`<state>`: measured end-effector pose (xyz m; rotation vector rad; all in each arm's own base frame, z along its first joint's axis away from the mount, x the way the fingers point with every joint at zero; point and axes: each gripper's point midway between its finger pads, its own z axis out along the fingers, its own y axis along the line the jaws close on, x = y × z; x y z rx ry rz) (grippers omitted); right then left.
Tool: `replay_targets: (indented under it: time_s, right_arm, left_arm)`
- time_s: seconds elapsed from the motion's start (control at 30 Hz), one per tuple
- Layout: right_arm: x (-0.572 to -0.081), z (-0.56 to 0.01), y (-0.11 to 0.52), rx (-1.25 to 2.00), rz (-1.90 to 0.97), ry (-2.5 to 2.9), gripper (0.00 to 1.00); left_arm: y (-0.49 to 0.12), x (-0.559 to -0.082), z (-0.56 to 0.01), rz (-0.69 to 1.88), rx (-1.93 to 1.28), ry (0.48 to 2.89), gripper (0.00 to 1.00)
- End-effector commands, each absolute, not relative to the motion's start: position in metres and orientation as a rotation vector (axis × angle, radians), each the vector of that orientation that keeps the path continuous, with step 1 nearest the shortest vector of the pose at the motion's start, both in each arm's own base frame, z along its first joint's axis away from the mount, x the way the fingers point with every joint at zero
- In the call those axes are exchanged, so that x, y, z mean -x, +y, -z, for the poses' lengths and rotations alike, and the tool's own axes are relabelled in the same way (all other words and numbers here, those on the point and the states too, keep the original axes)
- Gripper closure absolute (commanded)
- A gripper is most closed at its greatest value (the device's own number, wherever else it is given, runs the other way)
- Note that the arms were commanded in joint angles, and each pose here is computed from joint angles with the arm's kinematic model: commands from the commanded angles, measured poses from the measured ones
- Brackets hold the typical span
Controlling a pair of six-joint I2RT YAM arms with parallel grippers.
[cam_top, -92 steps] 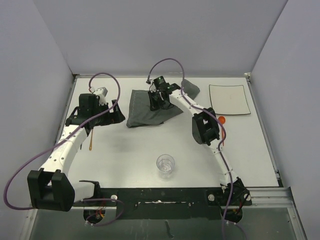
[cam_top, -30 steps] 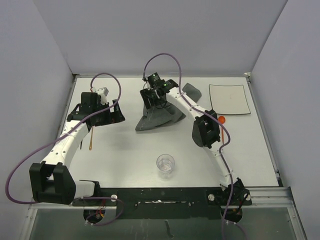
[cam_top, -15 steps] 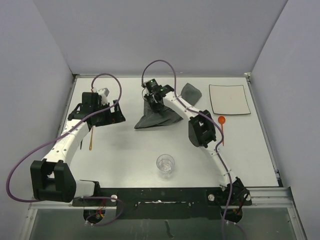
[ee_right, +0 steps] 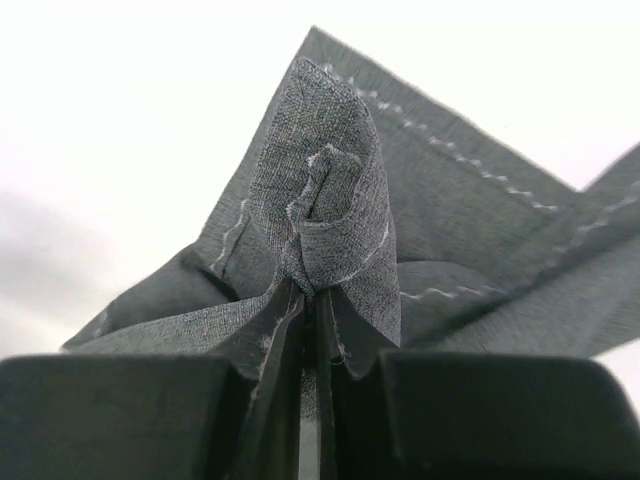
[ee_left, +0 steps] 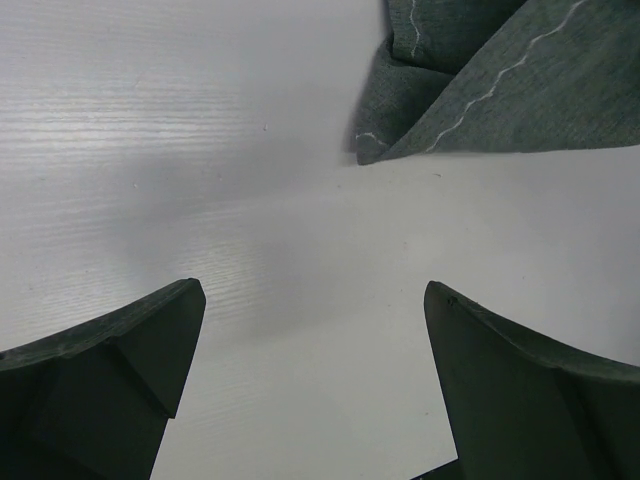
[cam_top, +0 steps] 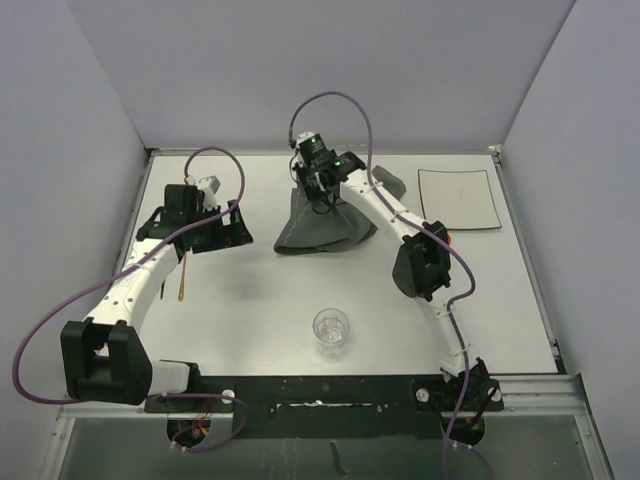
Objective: Set the dinner table for one person
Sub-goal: Flatten out the napkin at the center of the board.
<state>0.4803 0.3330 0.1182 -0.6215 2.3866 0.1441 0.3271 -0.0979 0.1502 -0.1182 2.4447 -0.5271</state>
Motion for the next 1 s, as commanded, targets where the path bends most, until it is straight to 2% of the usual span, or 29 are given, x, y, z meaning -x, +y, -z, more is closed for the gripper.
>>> replay_targets:
  time_s: [0.0,0.13,0.3,0.6,0.73,0.97]
  right_arm:
    - [-0.481,-0.240,0.325,0.500,-0.220,2.169,1.00]
    - [-0.472,-0.274,0.323,0.475,-0.275,2.116,1.00]
    - [-0.464,-0.290,0.320,0.462,-0.292,2.103,1.00]
    - [-0.452,-0.327,0.314,0.438,-0.335,2.037,1.00]
    - [-0.447,-0.346,0.310,0.424,-0.348,2.000,1.00]
    - [-0.442,-0.359,0.303,0.416,-0.336,1.982,1.00]
  left_arm:
    - [-0.110,-0.338,-0.170,0.570,0.078,2.384,0.07]
    - [-0.125,-0.331,-0.167,0.561,0.044,2.401,0.07]
    - [-0.146,-0.327,-0.161,0.574,0.047,2.418,0.07]
    - [-0.148,-0.330,-0.161,0.581,0.098,2.405,0.07]
    - [-0.163,-0.332,-0.149,0.554,0.127,2.383,0.03]
    - [-0.213,-0.362,-0.129,0.516,0.071,2.283,0.02]
